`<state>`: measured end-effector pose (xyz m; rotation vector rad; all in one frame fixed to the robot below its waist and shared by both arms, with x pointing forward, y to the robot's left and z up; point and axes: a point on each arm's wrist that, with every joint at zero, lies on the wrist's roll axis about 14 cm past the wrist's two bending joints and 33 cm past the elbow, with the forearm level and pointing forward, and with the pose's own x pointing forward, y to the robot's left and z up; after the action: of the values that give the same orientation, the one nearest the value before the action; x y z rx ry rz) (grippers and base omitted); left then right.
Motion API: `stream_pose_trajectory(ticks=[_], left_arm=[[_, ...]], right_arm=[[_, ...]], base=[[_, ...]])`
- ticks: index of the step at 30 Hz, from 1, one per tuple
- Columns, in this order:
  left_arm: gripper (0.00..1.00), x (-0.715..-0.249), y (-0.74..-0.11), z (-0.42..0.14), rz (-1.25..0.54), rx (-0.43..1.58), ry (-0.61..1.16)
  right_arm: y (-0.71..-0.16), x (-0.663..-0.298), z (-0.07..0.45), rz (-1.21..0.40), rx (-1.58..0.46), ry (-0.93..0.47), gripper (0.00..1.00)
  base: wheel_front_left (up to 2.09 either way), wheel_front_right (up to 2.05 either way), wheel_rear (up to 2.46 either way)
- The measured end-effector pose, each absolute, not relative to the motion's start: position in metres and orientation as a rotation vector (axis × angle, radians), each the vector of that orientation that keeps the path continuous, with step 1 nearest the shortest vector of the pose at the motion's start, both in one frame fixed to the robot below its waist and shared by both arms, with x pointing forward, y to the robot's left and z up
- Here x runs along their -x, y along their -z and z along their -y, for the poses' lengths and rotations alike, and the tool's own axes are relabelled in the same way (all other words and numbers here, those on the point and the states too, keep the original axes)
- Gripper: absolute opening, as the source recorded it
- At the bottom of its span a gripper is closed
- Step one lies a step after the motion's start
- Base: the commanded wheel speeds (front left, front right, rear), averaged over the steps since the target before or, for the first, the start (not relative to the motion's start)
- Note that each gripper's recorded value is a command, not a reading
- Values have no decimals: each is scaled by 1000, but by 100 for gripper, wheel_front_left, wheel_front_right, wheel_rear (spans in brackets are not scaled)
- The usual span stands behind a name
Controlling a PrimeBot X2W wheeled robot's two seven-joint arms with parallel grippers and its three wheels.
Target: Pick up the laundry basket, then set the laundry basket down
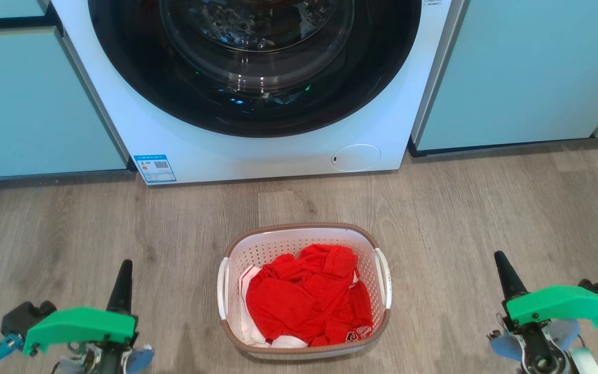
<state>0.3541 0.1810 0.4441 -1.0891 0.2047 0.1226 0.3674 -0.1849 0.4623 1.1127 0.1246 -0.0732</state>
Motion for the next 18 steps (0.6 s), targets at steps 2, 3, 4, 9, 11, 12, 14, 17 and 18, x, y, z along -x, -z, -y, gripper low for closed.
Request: stream_pose_trajectory(ticks=[2,3,4,9,11,12,14,17,18], left_arm=[[0,-356,-446,-181,-200,1113,-120],[0,-358,-448,-181,-195,1137,-119],[0,-358,-449,-181,-195,1149,-117],[0,-358,-450,-182,-187,1211,-113],[0,-359,-451,-181,-187,1234,-110],[0,-360,-452,-182,-183,1247,-110],[0,-362,-454,-182,-178,1270,-104],[0,-363,-456,-183,-170,1306,-102],[0,-363,-456,-184,-168,1319,-104]], right_arm=[[-462,-367,186,-124,-1136,76,0],[-463,-368,187,-121,-1158,81,0],[-463,-368,187,-123,-1171,81,0],[-463,-368,190,-117,-1228,90,0],[-463,-368,192,-112,-1253,96,0],[-463,-368,192,-114,-1264,96,0],[-464,-368,193,-114,-1286,96,0],[-464,-368,194,-107,-1322,101,0],[-465,-368,194,-108,-1333,100,0]], base=[[0,0,0],[0,0,0],[0,0,0],[0,0,0],[0,0,0],[0,0,0],[0,0,0],[0,0,0],[0,0,0]])
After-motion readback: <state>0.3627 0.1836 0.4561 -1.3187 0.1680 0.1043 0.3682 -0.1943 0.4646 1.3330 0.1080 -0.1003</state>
